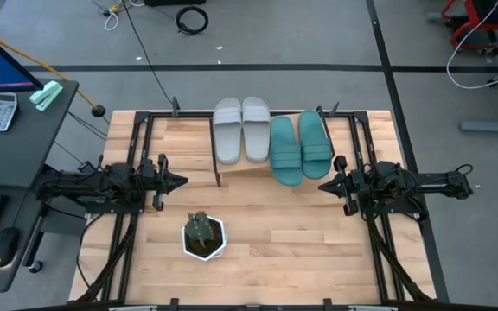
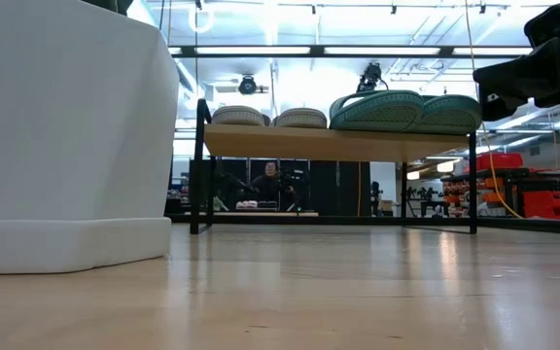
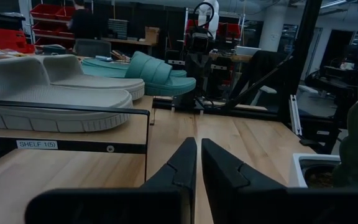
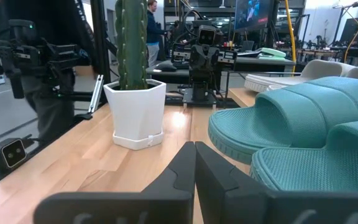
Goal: Pick and place slides into the shelf
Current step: Return to Home Position
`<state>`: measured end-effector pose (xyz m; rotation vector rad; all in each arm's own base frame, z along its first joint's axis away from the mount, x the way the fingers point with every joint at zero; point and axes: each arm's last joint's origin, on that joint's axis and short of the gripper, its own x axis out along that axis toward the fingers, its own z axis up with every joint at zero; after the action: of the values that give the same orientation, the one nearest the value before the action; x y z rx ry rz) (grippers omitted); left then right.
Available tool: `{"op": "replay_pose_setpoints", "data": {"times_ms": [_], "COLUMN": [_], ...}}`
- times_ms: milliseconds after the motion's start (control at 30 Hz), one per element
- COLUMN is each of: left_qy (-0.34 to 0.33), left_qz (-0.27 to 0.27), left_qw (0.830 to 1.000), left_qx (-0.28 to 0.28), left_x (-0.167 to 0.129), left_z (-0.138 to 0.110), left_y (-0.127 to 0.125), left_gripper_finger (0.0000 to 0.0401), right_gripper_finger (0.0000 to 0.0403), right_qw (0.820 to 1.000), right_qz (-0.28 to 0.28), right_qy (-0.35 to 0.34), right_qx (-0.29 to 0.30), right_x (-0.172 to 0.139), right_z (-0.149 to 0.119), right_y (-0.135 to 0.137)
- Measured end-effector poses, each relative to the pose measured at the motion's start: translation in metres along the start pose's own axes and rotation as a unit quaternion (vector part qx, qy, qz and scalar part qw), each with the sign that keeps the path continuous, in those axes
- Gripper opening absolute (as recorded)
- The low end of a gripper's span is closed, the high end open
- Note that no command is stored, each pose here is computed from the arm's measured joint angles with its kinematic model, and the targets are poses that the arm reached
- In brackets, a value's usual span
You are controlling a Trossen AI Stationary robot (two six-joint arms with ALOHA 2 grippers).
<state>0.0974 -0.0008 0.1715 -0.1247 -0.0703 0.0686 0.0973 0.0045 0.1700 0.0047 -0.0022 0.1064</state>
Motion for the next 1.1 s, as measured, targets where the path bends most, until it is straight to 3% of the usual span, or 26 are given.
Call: {"op": "replay_pose_setpoints", "data": {"times_ms": [1100], "left_qy": [0.0], "left_qz": [0.0], "left_qw": [1.0], "left_qx": [0.0], "left_x": [0.0], "left_z": [0.0], "left_y": [0.0], "left_gripper_finger": [0.004], "right_gripper_finger": [0.0014], "right_qw": [1.0], "right_qz": [0.0], "right_qy": [0.0], "right_qx": [0.0], "right_x": [0.0], "right_z": [0.0], "right_y": [0.0]}}
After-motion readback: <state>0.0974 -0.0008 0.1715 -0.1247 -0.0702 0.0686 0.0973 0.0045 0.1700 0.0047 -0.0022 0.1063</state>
